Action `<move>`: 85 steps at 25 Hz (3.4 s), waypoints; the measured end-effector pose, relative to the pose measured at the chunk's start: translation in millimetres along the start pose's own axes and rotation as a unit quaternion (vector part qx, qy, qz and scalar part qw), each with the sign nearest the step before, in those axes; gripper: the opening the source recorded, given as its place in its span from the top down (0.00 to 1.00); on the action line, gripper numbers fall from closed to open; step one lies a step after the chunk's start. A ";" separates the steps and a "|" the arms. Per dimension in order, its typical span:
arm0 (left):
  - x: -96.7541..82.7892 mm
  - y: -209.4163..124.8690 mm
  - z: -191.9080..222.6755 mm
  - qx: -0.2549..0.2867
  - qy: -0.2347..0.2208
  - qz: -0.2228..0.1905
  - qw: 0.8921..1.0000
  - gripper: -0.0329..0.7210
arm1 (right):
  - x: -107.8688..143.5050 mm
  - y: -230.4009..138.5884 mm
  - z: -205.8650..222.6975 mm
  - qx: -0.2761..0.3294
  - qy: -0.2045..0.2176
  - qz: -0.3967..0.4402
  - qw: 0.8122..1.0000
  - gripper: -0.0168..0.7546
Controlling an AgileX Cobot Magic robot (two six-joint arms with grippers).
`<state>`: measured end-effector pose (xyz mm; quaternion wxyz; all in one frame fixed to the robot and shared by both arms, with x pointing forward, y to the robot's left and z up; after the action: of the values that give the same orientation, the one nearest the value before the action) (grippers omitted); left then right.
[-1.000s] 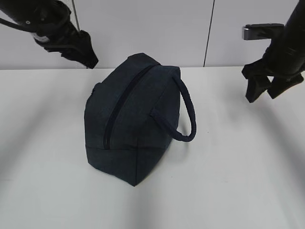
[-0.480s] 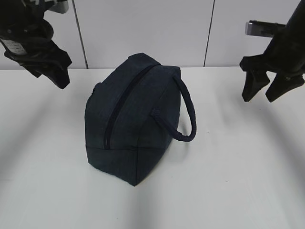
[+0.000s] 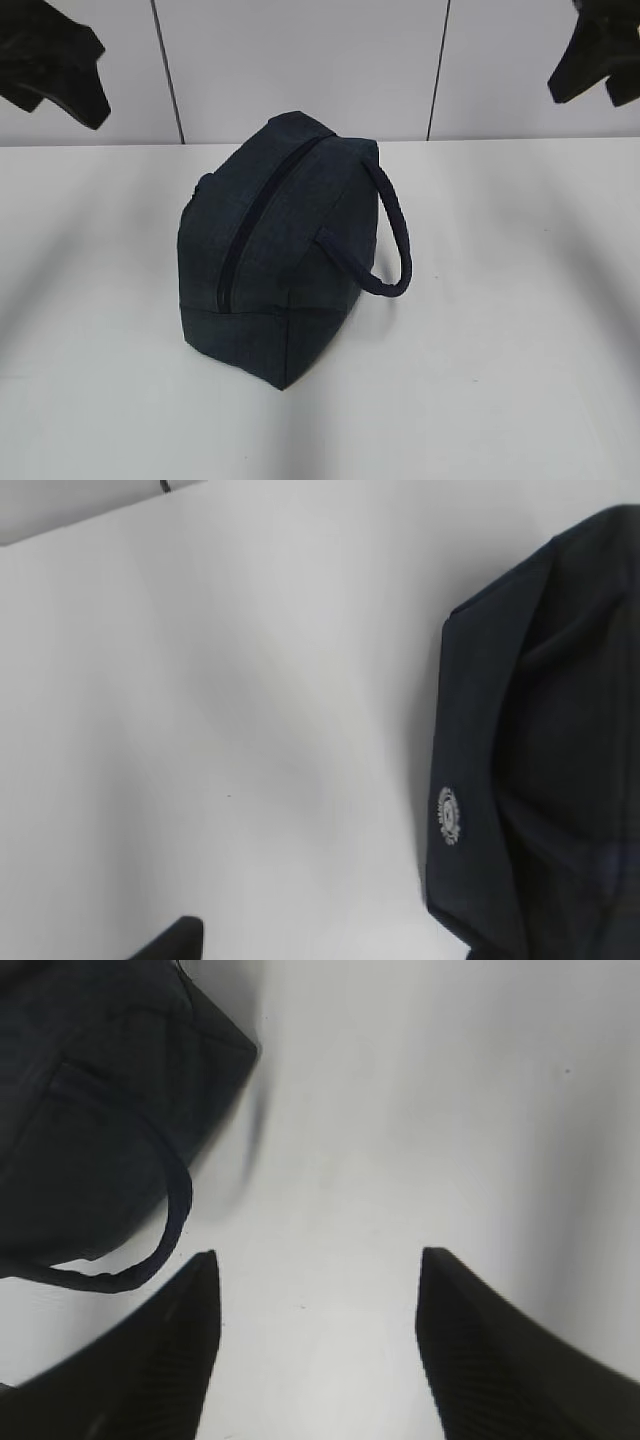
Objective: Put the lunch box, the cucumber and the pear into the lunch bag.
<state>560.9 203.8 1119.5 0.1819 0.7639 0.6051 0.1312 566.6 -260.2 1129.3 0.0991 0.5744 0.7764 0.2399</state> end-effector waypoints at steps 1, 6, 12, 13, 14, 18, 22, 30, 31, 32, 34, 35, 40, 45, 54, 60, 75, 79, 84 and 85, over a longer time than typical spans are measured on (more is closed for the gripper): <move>-0.1 -2.8 -10.5 -0.008 -0.002 -0.004 1.000 0.36 | 3.2 -1.4 -10.9 -0.013 -0.003 -0.006 1.000 0.36; 1.4 -17.0 -63.6 -0.067 -0.006 -0.008 0.998 0.36 | 22.9 -16.3 -74.5 -0.088 -0.020 -0.035 0.995 0.36; 4.8 -55.4 -138.8 -0.162 -0.014 -0.020 0.986 0.36 | 48.3 -58.9 -139.2 -0.167 -0.041 -0.058 0.983 0.36; 5.6 -66.1 -149.3 -0.175 -0.016 -0.022 0.984 0.36 | 51.1 -69.2 -144.6 -0.172 -0.046 -0.061 0.982 0.36; 6.4 -77.3 -159.7 -0.188 -0.018 -0.029 0.982 0.36 | 53.4 -78.9 -150.8 -0.179 -0.053 -0.058 0.981 0.36; 9.4 -122.9 -175.9 -0.211 -0.025 -0.049 0.976 0.36 | 58.8 -122.1 -163.5 -0.194 -0.081 -0.039 0.977 0.36; 10.7 -171.1 -169.5 -0.213 -0.034 -0.055 0.975 0.36 | 64.6 -171.3 -165.8 -0.208 -0.103 -0.028 0.972 0.36; 13.4 -253.9 -119.1 -0.201 -0.042 -0.057 0.977 0.36 | 71.2 -249.0 -136.2 -0.213 -0.113 -0.026 0.970 0.36; 13.8 -263.2 -113.3 -0.210 -0.044 -0.057 0.975 0.36 | 71.2 -258.3 -133.4 -0.218 -0.118 -0.026 0.968 0.36; 14.2 -271.8 -109.6 -0.222 -0.046 -0.057 0.972 0.36 | 71.6 -265.4 -131.6 -0.223 -0.122 -0.027 0.967 0.36; 13.7 -286.8 -97.3 -0.238 -0.054 -0.058 0.968 0.36 | 71.2 -277.6 -128.9 -0.233 -0.133 -0.030 0.963 0.36; 12.9 -294.5 -91.8 -0.246 -0.060 -0.057 0.966 0.36 | 70.5 -284.0 -127.5 -0.238 -0.141 -0.031 0.960 0.36; 6.6 -322.9 -74.6 -0.281 -0.094 -0.037 0.954 0.36 | 64.0 -310.4 -116.0 -0.250 -0.181 -0.035 0.950 0.36; 9.9 -324.0 -71.8 -0.302 -0.079 -0.029 0.950 0.36 | 54.6 -326.7 -80.7 -0.220 -0.191 -0.032 0.956 0.36; 12.7 -323.4 -71.1 -0.305 -0.066 -0.026 0.950 0.36 | 49.1 -323.0 -57.0 -0.231 -0.187 -0.034 0.954 0.36; 12.8 -323.4 -71.1 -0.305 -0.065 -0.026 0.950 0.36 | 49.1 -322.9 -56.7 -0.232 -0.187 -0.033 0.954 0.36; 12.9 -323.9 -71.2 -0.306 -0.065 -0.026 0.949 0.44 | 49.1 -322.7 -56.8 -0.233 -0.187 -0.033 0.954 0.36; 13.9 -323.4 -71.0 -0.310 -0.036 -0.057 0.948 0.46 | 49.2 -322.9 -56.9 -0.234 -0.187 -0.033 0.954 0.36; 16.4 -322.6 -70.3 -0.315 0.026 -0.121 0.941 0.50 | 49.2 -323.2 -57.4 -0.236 -0.187 -0.036 0.953 0.36; 16.8 -322.6 -70.2 -0.315 0.035 -0.130 0.939 0.51 | 49.2 -323.2 -57.4 -0.236 -0.187 -0.036 0.953 0.36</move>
<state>252.5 293.5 1041.5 0.4080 0.5769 0.6327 0.3170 253.4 -301.6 1027.8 0.3835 0.5410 0.6852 0.3013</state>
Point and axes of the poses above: a point on each arm's last joint axis where the gripper is mounted, z pointing out along that axis toward the gripper, x along the wrist's bending axis when the last joint is at zero, y = z × x, the point moved 3 cm from there along z, pointing out along that axis toward the gripper, and after that the axes turned 7 degrees about -z, right-handed, at the moved point
